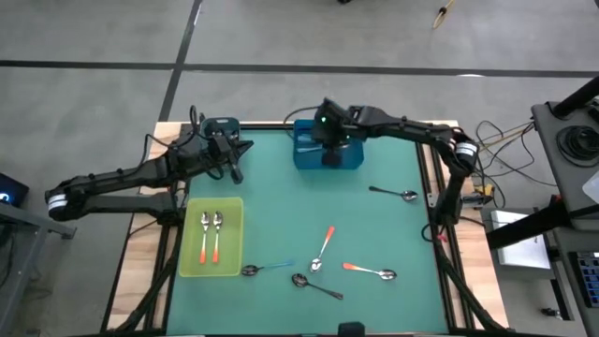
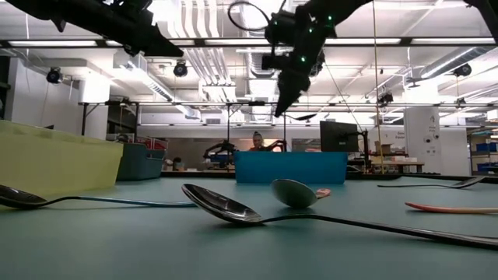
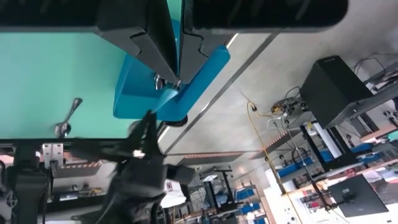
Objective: Sort silverware by color (type)
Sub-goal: Put the blue spoon into the dark blue bin
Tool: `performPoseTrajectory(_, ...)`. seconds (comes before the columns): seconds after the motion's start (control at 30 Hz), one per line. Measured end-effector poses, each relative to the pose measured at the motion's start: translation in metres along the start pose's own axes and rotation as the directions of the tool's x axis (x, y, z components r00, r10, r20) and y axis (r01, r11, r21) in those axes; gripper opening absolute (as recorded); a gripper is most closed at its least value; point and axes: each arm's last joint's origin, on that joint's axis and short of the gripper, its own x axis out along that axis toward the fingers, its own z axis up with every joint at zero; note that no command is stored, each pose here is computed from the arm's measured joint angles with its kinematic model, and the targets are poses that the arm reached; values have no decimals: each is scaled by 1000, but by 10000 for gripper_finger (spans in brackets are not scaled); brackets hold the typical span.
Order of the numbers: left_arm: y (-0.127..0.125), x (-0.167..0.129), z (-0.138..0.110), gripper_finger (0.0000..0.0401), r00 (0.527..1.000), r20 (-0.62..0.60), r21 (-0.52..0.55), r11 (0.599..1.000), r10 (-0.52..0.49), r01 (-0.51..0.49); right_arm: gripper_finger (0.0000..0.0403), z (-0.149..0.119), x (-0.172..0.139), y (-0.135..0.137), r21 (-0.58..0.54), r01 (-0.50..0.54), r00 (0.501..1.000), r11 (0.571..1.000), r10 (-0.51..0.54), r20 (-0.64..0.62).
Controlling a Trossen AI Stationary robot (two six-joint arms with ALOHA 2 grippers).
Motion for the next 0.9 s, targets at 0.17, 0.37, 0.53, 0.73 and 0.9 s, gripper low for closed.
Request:
performPoseTrajectory(0.17, 0, 1, 0, 0, 1000, -1, 0, 1000, 0, 0, 11, -14, 8, -25, -53, -68, 997, 996, 69, 14)
performPoseTrajectory(0.37, -1, 2, -1, 0, 1000, -4, 6, 1000, 0, 0, 11, -31, 26, -49, -96, -226, 968, 969, 234, 88)
performPoseTrajectory(0.53, -1, 4, -2, 0, 1000, -10, 20, 1000, -1, 1, 12, -37, 42, -66, -94, -231, 957, 968, 244, 155)
performPoseTrajectory(0.73, -1, 4, -2, 0, 1000, -12, 25, 1000, -1, 1, 12, -43, 65, -71, -87, -195, 971, 977, 205, 123)
performPoseTrajectory(0.9, -1, 4, -2, 0, 1000, -12, 25, 1000, -1, 1, 12, -49, 83, -74, -75, -143, 988, 987, 147, 44)
